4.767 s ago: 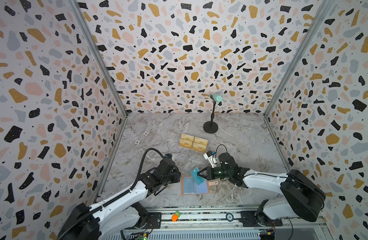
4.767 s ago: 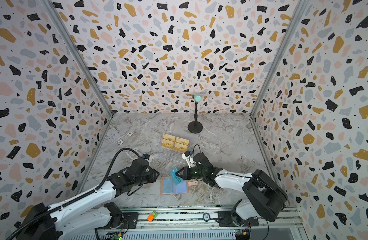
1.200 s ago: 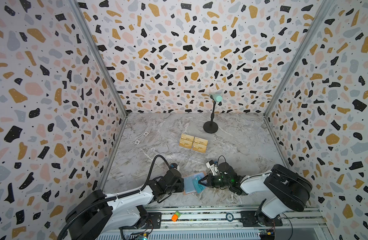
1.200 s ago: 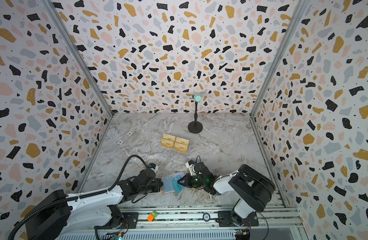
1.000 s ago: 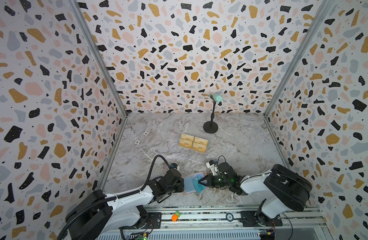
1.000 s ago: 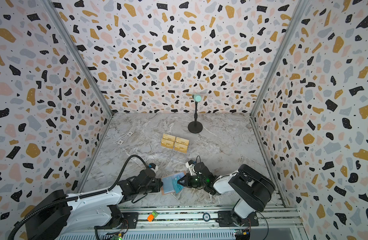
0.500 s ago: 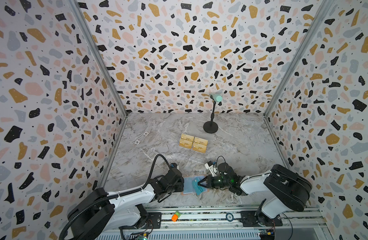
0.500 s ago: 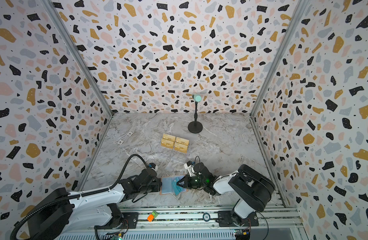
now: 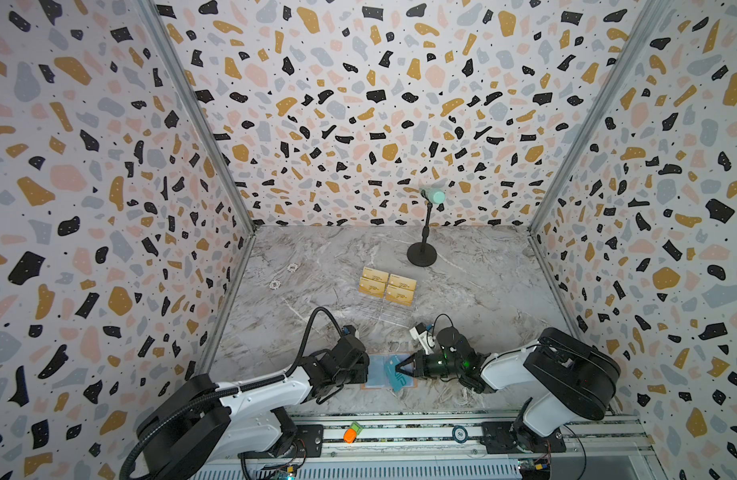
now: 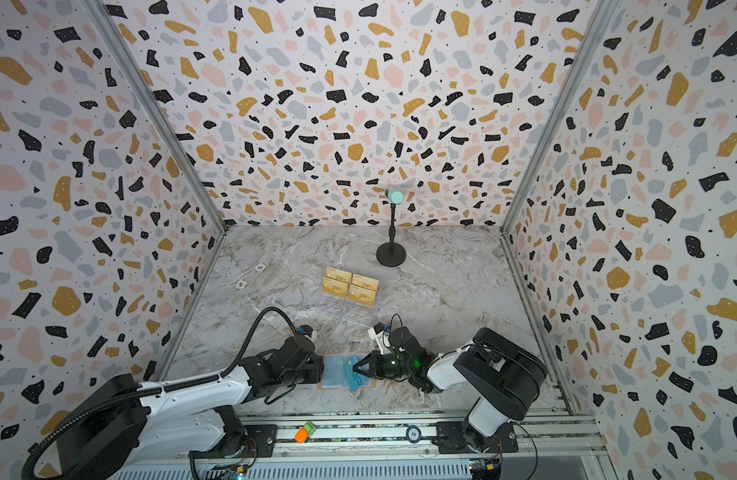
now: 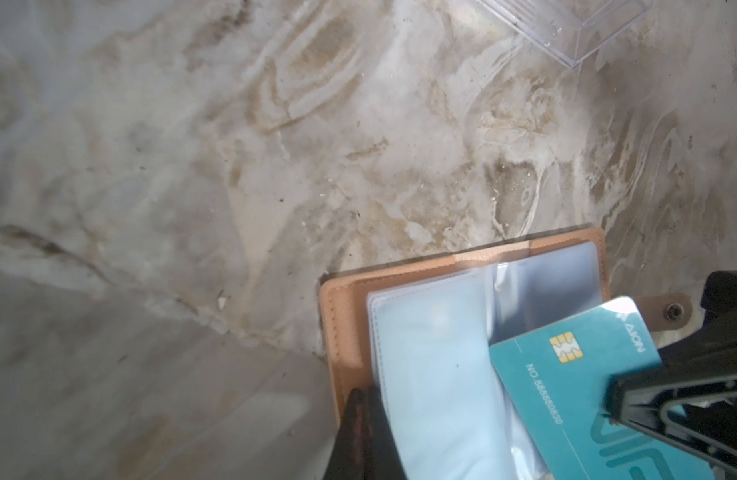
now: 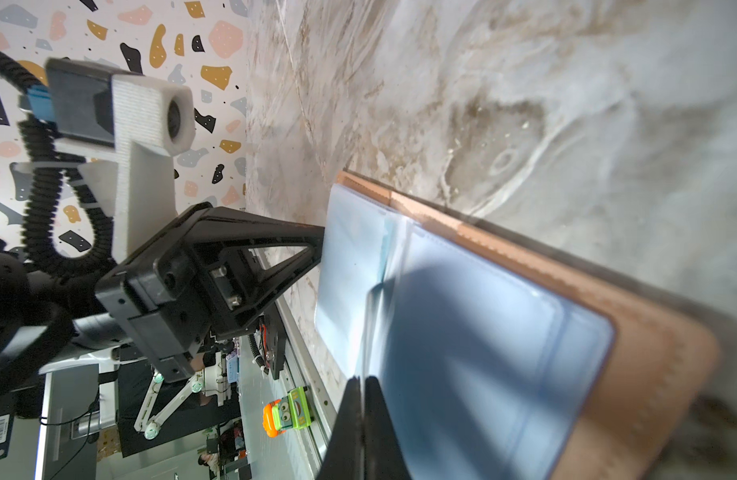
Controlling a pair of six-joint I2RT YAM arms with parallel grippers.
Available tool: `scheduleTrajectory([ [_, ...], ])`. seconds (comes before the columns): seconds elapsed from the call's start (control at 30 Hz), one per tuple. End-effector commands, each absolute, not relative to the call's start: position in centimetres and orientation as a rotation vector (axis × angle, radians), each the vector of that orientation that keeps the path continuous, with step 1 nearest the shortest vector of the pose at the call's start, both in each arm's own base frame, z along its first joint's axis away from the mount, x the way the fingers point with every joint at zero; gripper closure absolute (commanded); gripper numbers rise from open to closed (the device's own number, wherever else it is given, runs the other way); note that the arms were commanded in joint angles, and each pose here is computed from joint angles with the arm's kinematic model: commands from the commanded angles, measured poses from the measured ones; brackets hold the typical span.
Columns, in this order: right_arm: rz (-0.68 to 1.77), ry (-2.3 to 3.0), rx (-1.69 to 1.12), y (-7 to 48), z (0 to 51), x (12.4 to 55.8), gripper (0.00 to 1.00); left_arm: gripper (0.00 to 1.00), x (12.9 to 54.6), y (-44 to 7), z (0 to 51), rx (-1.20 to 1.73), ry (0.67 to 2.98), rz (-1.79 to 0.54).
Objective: Put the credit cards into the card holder
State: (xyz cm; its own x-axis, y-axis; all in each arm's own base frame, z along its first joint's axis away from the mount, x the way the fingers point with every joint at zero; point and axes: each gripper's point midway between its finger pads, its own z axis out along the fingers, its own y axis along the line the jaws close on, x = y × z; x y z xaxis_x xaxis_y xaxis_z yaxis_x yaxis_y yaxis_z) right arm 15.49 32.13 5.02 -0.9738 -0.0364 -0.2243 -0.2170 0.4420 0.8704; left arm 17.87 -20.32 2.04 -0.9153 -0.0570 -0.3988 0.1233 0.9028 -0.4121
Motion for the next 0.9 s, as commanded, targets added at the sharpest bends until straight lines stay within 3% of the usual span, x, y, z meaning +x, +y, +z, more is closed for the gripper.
scheduleTrajectory([
  [0.0,1.582,2.44,-0.284,32.9,7.0,15.7,1.0,1.0,17.6,-20.5,2.0,0.069,2.664,-0.626],
  [0.5,1.438,2.446,-0.202,31.1,6.9,16.8,1.0,1.0,17.6,-20.8,2.2,0.067,2.659,-0.642],
  [0.87,1.465,2.475,-0.247,31.9,6.3,16.5,1.0,1.0,17.7,-20.8,2.3,0.065,2.658,-0.644],
])
